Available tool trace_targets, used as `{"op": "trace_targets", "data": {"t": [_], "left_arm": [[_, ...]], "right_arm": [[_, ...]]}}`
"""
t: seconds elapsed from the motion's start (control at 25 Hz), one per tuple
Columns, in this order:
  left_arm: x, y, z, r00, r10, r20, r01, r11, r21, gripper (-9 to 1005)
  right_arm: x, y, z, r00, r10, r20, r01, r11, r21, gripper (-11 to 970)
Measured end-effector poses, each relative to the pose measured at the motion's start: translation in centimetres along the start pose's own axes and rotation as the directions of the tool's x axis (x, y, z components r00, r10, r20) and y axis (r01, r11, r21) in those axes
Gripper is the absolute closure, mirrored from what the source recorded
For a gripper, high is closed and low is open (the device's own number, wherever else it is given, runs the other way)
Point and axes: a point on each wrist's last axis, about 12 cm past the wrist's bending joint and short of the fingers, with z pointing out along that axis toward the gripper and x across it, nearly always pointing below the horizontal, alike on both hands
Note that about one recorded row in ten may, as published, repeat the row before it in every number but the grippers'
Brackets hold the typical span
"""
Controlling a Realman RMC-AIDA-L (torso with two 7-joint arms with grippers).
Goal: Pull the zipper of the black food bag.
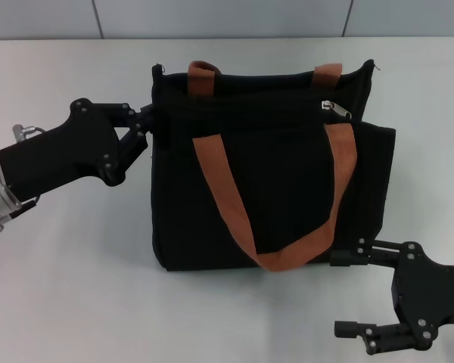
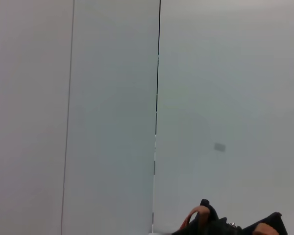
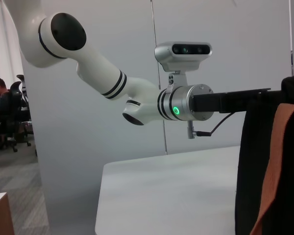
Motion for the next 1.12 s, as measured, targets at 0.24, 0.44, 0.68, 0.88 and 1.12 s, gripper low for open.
{"op": "trace_targets", "data": {"t": [0.24, 0.44, 0.68, 0.88, 1.12], "left_arm": [[0.1, -0.1, -0.1, 1.0, -0.004, 0.002, 0.004, 1.0, -0.001, 930], [0.1, -0.2, -1.1, 1.0, -0.012, -0.004, 0.012, 1.0, -0.008, 929], [0.0, 0.0, -1.8, 1.0, -0.019, -0.024, 0.018, 1.0, -0.012, 855], [-0.8, 0.1, -3.7, 1.0, -0.014, -0.013, 0.014, 1.0, -0.005, 672], [-2.7, -0.9, -5.7, 0.988, -0.075, 0.132, 0.067, 0.996, 0.067, 371]], "right_arm": [[0.0, 0.0, 0.0, 1.0, -0.001, 0.003, 0.001, 1.0, 0.003, 130], [-0.1, -0.1, 0.1, 1.0, -0.001, 0.004, 0.001, 1.0, -0.001, 130], [-0.2, -0.1, 0.2, 1.0, 0.0, 0.007, 0.0, 1.0, -0.005, 130], [-0.1, -0.2, 0.5, 1.0, 0.0, 0.009, 0.0, 1.0, -0.008, 130], [-0.1, -0.2, 0.6, 1.0, -0.001, 0.009, 0.001, 1.0, -0.007, 130]]}}
